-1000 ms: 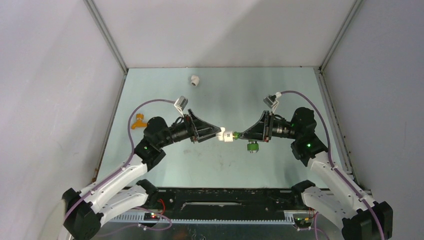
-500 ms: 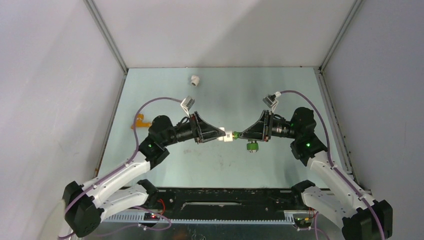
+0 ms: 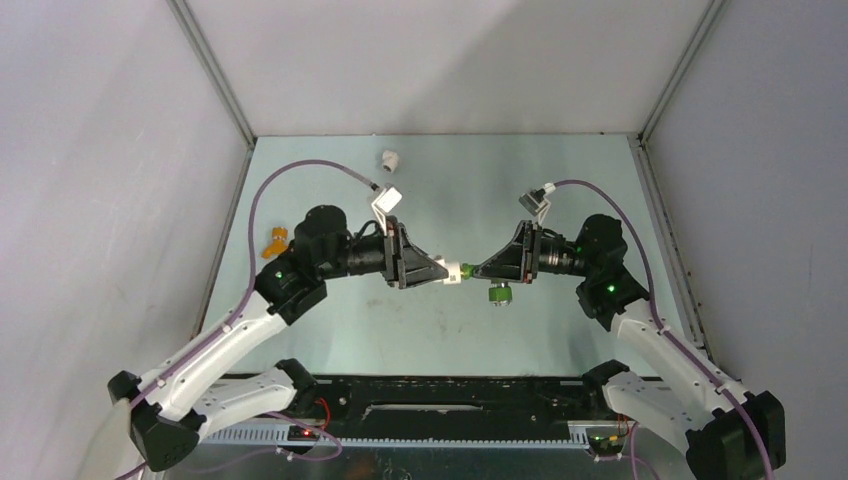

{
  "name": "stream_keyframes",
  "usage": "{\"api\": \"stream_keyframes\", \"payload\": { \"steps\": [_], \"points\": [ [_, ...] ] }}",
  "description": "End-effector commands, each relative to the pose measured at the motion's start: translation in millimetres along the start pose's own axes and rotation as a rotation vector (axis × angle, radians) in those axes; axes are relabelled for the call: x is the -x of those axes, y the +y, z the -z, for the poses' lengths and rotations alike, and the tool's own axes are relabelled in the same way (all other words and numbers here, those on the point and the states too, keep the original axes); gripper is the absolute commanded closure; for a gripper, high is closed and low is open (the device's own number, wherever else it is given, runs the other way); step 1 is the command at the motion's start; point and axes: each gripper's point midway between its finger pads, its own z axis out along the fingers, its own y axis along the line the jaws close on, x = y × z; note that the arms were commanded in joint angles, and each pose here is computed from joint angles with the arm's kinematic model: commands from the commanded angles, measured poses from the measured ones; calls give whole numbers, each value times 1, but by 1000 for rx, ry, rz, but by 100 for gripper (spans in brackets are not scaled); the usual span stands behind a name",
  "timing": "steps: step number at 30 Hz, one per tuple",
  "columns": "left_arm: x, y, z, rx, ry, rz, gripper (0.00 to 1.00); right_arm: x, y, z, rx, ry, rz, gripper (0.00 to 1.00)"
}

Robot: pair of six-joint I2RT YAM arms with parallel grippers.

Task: Install the water faucets
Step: Screw the water faucet onto the adaptor.

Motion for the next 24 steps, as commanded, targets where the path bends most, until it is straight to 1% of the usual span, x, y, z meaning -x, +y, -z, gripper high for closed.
{"api": "stream_keyframes", "payload": {
  "steps": [1, 5, 10, 16, 20, 22, 24],
  "points": [
    [6, 27, 10, 161, 50, -319, 100, -1, 19, -3, 58, 12, 25, 100],
    [16, 26, 18, 175, 31, -512, 100, -1, 24, -5, 74, 12, 27, 100],
    [29, 13, 23, 167, -58, -763, 100, -3, 27, -8, 86, 20, 22, 100],
    [27, 2, 25, 140, -123, -1092, 100, -4, 28, -10, 93, 22, 18, 100],
    [29, 0, 29, 176, -172, -1284, 100, -4, 29, -12, 99, 24, 16, 100],
    [32, 0, 31, 221, -175, -1364, 100, -4, 29, -12, 97, 24, 16, 100],
    [33, -3, 32, 229, -176, -1439, 100, -4, 29, -12, 97, 25, 18, 100]
  ]
}}
